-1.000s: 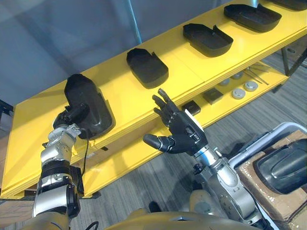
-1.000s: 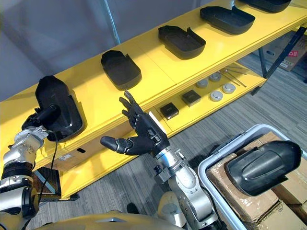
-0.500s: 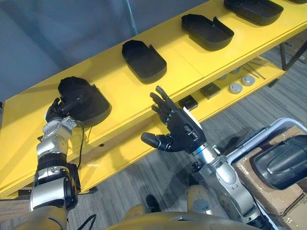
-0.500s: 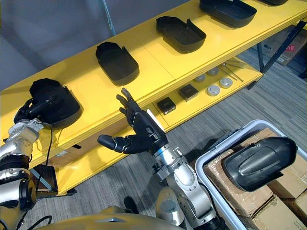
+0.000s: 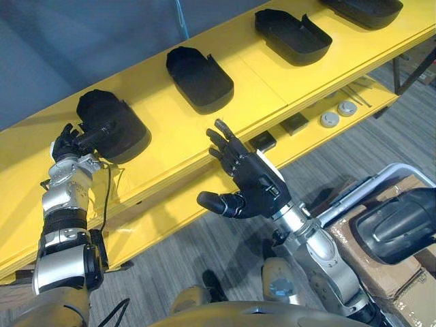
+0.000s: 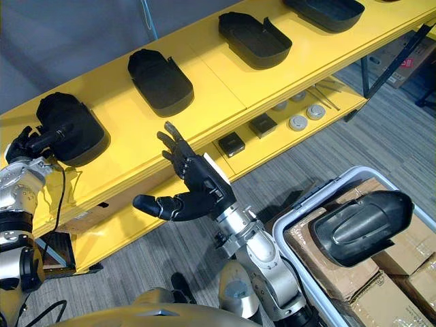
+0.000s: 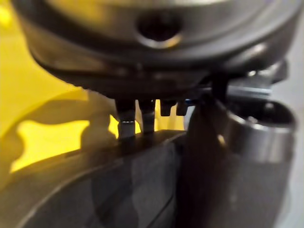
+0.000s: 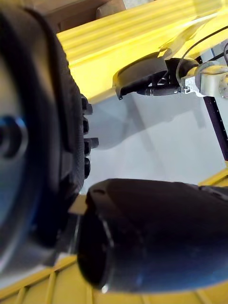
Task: Walk over and take three plastic housings, then place them on the shelf
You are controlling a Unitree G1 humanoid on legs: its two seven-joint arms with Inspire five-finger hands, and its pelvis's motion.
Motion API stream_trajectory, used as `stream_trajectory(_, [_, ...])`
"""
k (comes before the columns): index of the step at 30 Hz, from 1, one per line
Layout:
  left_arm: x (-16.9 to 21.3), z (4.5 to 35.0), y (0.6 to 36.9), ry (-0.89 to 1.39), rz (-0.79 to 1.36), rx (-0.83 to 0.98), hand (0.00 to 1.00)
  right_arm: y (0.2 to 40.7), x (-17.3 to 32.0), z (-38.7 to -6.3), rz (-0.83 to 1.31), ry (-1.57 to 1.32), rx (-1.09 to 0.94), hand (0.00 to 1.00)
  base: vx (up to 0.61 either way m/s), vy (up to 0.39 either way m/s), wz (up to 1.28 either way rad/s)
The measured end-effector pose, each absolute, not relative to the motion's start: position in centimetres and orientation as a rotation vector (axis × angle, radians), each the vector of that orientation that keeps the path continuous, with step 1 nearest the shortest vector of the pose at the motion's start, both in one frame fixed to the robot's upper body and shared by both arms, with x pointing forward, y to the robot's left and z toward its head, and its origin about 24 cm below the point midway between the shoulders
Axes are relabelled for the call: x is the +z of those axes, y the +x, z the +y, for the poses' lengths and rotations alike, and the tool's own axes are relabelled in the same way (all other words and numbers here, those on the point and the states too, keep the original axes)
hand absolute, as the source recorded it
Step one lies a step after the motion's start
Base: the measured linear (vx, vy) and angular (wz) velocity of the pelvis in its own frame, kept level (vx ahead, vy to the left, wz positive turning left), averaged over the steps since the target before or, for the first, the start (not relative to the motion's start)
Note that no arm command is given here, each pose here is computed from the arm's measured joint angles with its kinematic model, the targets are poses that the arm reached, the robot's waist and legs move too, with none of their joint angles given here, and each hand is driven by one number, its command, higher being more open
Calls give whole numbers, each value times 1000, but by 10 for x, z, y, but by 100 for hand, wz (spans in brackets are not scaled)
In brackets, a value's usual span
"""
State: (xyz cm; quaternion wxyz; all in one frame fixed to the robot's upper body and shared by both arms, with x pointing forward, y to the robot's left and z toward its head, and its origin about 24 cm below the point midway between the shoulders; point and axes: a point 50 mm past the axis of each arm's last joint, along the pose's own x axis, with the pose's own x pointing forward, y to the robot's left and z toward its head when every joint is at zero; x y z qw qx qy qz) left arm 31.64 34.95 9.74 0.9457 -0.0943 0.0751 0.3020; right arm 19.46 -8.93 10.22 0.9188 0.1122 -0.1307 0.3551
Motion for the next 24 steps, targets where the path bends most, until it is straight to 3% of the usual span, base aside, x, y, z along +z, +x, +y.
stream_trajectory(15, [178, 323, 294, 78, -272, 313, 100, 207, 122, -99, -408, 104, 699, 100, -7, -11, 22])
stream_trajectory(21, [199, 296, 252, 167, -503, 215, 100, 212, 126, -115, -449, 38, 614, 100, -13, -1, 21])
stream_trajectory(24, [192, 282, 218, 74, -653, 258, 100, 215, 120, -125, -449, -76, 538, 100, -6, 1, 20])
